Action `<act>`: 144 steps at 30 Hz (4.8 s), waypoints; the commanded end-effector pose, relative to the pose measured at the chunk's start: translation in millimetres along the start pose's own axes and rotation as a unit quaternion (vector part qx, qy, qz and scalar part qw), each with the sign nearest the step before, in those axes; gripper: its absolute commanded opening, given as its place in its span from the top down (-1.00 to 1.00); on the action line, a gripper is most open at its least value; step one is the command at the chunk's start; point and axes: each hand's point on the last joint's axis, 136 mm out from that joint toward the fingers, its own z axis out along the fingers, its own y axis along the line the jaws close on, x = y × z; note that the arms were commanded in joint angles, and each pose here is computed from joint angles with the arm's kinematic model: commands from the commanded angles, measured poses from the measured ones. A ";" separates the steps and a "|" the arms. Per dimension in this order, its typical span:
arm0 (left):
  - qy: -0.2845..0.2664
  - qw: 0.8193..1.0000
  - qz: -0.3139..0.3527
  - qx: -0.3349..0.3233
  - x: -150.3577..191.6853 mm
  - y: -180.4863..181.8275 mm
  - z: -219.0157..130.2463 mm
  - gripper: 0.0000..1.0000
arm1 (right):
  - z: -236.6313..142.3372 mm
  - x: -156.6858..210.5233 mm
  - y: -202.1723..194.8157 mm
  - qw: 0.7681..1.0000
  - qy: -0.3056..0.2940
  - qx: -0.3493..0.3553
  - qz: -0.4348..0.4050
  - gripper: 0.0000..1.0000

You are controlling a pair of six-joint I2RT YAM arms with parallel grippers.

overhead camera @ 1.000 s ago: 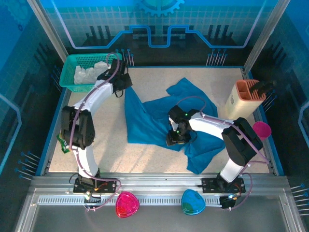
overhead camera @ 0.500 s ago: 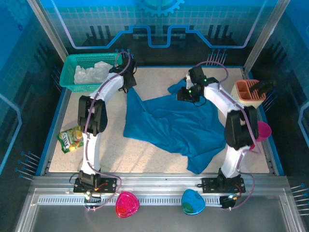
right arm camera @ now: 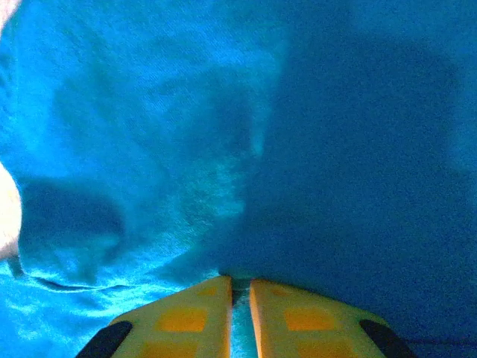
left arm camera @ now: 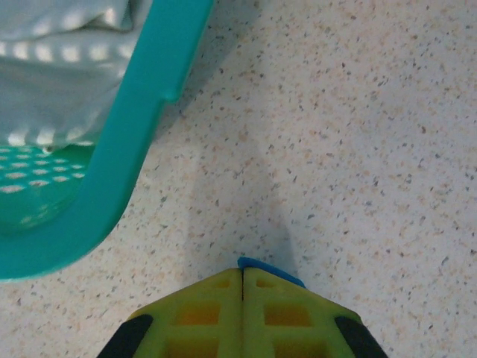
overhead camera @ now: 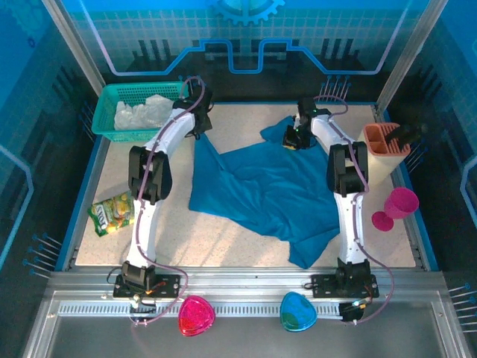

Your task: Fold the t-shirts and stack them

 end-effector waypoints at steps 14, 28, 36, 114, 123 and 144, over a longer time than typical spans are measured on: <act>0.008 1.000 -0.011 -0.014 -20.0 1.3 45.9 1.00 | 12.7 -40.6 -127.2 0.975 -0.026 0.097 0.200 0.60; -0.040 0.990 0.005 0.132 -49.4 -57.9 37.2 -0.05 | -12.2 -65.4 -109.9 0.981 -0.068 0.057 0.173 0.43; -0.114 0.976 0.064 0.175 -77.7 -76.4 -72.7 -0.69 | -110.4 -50.6 -24.6 0.991 -0.122 0.048 -0.018 -0.11; 0.192 0.970 0.127 0.080 160.7 -72.0 56.6 0.21 | -76.9 376.4 104.1 0.820 0.249 -0.050 -0.512 1.00; 0.187 0.971 0.132 0.070 160.6 -68.5 60.5 0.22 | -101.3 390.6 94.5 0.803 0.279 -0.063 -0.523 1.00; 0.109 0.974 0.159 0.115 102.8 -81.8 -31.2 -0.04 | -62.3 362.1 150.2 0.792 0.188 -0.008 -0.580 0.22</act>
